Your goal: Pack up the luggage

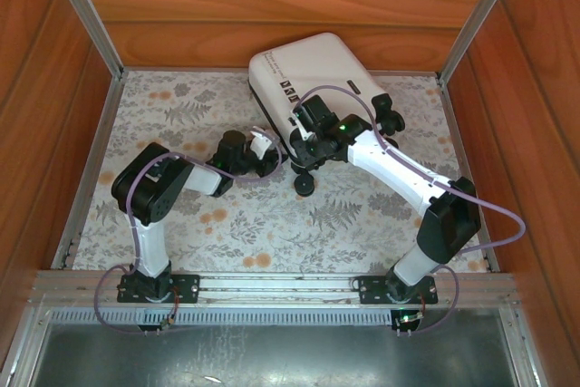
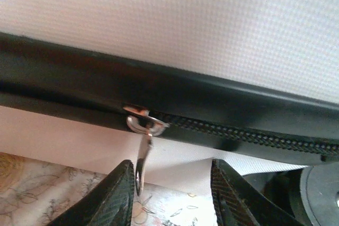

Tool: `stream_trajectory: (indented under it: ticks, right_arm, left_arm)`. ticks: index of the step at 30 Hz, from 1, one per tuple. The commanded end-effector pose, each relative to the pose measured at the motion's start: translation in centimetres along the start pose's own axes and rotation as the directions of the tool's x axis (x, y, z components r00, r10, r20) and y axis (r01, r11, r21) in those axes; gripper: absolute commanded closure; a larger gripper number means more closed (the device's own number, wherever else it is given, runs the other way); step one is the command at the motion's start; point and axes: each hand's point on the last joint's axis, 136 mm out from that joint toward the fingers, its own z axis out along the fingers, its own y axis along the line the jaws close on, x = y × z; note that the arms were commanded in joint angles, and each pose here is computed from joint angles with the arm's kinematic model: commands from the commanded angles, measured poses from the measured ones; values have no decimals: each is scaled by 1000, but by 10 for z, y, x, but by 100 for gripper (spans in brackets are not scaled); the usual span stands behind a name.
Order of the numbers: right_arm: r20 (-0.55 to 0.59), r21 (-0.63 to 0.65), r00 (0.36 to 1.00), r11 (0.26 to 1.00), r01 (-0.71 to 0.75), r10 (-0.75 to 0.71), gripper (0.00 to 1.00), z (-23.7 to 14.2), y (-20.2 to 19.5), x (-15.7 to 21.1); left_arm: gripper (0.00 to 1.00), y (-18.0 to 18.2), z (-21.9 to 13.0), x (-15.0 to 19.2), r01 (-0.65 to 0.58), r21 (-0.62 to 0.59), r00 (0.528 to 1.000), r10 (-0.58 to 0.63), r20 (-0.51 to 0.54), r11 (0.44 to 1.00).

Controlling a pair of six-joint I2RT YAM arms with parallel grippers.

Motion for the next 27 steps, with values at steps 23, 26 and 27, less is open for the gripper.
stream_trajectory:
  ticks: [23,26,27]
  right_arm:
    - [144,-64,988,997,-52,60,100,-27,4,-32]
    - [136,-81,987,994,-71,81,100,-24,7,-33]
    - [133,-87,987,993,-77,88,100,-24,8,-35]
  left_arm:
    - [100,-36,-16,-48,-69,87,989,57,137,994]
    - [100,-45,-21,-41,-82,80,989,72,127,993]
    - [100,-46,-23,-39,-85,77,990,75,123,993]
